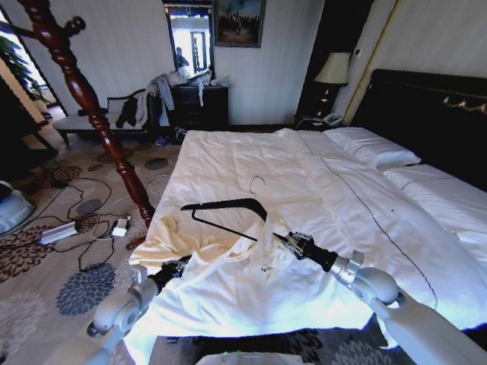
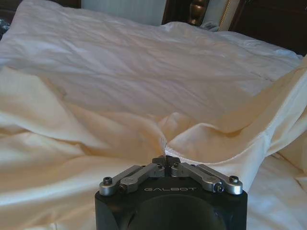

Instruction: Pick up the clothes from the bed and hang them on the clothes hanger.

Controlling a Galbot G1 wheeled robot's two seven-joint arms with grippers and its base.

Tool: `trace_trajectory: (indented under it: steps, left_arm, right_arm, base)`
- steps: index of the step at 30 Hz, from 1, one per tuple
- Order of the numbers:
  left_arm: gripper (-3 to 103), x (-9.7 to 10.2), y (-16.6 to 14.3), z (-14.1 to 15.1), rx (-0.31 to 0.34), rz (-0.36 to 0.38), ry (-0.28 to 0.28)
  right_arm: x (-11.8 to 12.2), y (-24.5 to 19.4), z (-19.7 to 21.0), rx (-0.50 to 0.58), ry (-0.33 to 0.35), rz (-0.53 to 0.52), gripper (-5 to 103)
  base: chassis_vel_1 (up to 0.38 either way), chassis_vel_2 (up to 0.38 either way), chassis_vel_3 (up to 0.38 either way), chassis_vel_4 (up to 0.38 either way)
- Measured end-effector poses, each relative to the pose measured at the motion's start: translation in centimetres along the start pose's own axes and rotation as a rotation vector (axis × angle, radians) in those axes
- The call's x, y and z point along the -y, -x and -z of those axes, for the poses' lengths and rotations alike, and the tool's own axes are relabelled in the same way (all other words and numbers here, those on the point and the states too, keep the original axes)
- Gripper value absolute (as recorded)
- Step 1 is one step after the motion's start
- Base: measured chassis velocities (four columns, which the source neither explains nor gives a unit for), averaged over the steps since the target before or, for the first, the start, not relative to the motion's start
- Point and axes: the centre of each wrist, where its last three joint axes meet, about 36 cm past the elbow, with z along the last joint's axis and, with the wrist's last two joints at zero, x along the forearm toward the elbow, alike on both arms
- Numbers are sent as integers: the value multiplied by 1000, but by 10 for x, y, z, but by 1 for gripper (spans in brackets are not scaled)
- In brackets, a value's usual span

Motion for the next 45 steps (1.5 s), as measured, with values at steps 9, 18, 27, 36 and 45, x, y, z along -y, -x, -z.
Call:
trace_trajectory:
  steps: [9, 18, 27, 36, 45]
  left_arm:
    - [0, 0, 1, 9, 54, -3, -31]
    - [0, -27, -28, 104, 346, 4, -149]
    - [0, -27, -58, 202, 517, -70, -142]
    - [0, 12, -74, 253, 537, -205, -66]
    - [0, 46, -94, 257, 531, -309, -32]
  right_arm:
    - [1, -3, 1, -4, -5, -7, 19]
    - [2, -2, 3, 13, 76, -49, 19]
    - [2, -2, 3, -32, 38, 21, 19]
    - [3, -3, 5, -113, -5, 50, 19]
    - [5, -4, 5, -170, -32, -68, 19]
  base:
    - [0, 0, 0, 0]
    - [0, 0, 0, 0]
    - [0, 0, 0, 0]
    - [0, 0, 0, 0]
    - [0, 0, 0, 0]
